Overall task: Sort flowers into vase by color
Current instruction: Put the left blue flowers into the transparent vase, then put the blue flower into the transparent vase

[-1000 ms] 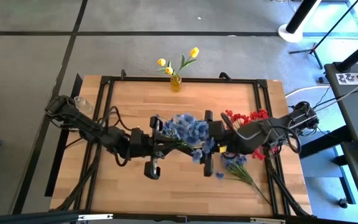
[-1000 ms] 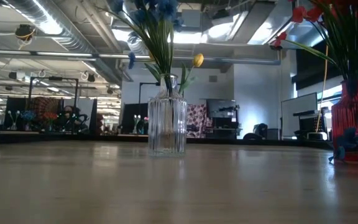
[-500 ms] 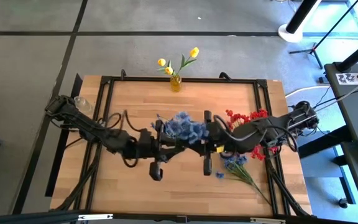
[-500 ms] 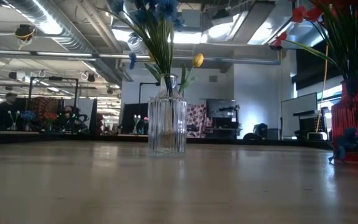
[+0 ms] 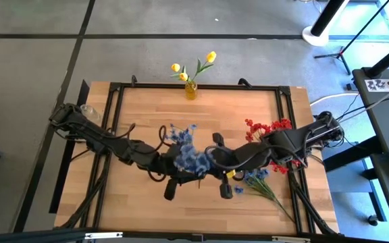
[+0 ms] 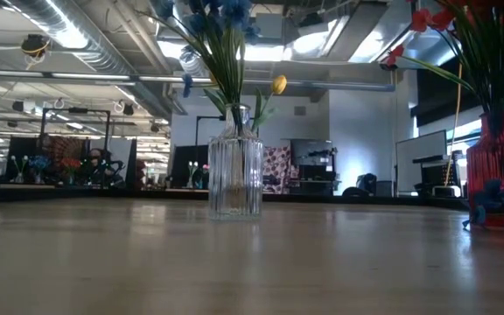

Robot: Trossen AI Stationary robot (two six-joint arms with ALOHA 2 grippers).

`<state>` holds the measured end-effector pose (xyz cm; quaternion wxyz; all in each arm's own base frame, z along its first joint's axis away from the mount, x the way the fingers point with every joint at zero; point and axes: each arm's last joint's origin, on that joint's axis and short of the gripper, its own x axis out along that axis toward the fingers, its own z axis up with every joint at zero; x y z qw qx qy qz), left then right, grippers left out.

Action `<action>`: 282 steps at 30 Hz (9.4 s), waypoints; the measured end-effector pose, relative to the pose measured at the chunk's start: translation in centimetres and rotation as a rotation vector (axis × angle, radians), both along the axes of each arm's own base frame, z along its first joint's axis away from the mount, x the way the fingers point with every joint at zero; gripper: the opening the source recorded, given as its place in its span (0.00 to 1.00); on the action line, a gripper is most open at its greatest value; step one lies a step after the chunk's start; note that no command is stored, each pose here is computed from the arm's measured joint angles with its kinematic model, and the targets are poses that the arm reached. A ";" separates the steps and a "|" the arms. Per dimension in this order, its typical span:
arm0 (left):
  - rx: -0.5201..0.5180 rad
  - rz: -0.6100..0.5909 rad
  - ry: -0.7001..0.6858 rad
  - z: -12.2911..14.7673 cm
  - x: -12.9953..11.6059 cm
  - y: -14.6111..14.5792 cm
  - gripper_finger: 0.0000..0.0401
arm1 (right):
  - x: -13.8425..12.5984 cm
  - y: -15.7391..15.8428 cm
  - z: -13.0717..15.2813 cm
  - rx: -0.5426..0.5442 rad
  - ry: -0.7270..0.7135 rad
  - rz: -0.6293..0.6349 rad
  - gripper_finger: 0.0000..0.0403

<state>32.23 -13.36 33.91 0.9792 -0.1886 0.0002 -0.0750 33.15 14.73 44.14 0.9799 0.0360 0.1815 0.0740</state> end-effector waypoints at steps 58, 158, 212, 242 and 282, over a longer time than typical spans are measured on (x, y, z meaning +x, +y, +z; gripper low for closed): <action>0.305 0.800 0.243 -4.7 -0.3 1.1 0.03 | -8.9 2.3 8.2 -0.143 -0.233 -0.318 0.55; -0.118 0.659 0.487 -5.6 -2.2 4.7 0.01 | -9.3 2.2 4.2 -0.049 0.052 -0.313 0.55; -0.109 0.153 -0.039 6.6 -10.0 2.7 0.31 | -13.8 13.9 -2.8 0.476 0.549 -0.003 0.55; -0.119 0.137 0.061 4.2 -8.9 -0.5 0.31 | -12.5 13.0 -21.6 0.206 1.142 -0.841 0.67; -0.032 0.096 0.104 3.6 -11.0 -3.2 0.31 | -9.4 10.9 -22.9 0.509 0.843 -0.502 0.05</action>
